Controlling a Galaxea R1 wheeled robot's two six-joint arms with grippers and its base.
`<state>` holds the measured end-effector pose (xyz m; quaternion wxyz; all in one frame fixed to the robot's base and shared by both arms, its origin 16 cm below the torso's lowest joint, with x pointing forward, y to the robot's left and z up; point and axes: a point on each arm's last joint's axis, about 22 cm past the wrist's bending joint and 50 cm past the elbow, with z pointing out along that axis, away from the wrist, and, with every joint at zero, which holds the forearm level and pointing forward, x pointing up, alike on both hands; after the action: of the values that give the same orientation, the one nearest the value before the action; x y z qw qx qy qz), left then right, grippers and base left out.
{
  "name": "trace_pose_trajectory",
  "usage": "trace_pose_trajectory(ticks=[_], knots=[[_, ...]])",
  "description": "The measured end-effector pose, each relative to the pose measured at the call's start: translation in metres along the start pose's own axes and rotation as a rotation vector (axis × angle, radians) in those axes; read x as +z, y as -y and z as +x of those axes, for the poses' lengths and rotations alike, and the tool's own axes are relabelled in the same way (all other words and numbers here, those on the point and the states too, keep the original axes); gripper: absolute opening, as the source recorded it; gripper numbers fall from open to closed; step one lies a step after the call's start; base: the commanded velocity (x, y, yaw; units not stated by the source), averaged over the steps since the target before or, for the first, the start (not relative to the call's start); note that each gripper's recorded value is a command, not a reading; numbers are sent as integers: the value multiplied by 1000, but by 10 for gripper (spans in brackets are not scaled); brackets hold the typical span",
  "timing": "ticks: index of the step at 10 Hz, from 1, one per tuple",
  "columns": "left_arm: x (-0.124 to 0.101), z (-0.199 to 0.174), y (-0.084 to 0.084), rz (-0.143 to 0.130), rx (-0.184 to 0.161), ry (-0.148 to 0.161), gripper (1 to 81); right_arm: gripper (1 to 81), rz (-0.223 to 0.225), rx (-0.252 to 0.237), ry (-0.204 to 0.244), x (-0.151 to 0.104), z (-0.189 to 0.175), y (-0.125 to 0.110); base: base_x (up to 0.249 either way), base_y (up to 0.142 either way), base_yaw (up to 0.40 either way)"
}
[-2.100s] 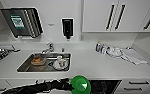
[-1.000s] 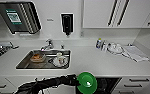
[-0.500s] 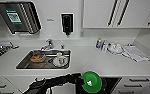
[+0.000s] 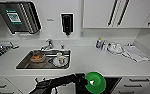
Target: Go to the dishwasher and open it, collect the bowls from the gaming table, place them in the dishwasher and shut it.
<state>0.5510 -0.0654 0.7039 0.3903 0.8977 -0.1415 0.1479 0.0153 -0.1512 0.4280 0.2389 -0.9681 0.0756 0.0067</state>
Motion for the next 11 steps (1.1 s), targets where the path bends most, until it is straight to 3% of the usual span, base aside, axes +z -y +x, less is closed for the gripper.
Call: trace_pose_trajectory(ticks=[3, 4, 6, 7, 8, 9, 11], knots=[[8, 20, -35, -33, 49, -7, 10, 10, 4, 1, -1, 1, 0, 3, 0, 0, 0], [7, 29, -39, -32, 60, -15, 10, 10, 4, 1, -1, 1, 0, 3, 0, 0, 0], [-2, 37, -21, 4, 61, -28, 10, 10, 4, 0, -1, 1, 0, 3, 0, 0, 0], [-3, 38, -15, 19, 79, -30, 811, 10, 4, 0, -1, 1, 0, 3, 0, 0, 0], [-3, 39, -13, 25, 59, -32, 811, 10, 4, 0, -1, 1, 0, 3, 0, 0, 0], [-4, 38, -5, 45, 66, -28, 811, 10, 4, 0, -1, 1, 0, 3, 0, 0, 0], [-14, 39, 26, 109, 59, -24, 811, 10, 4, 1, -1, 1, 0, 2, 0, 0, 0]])
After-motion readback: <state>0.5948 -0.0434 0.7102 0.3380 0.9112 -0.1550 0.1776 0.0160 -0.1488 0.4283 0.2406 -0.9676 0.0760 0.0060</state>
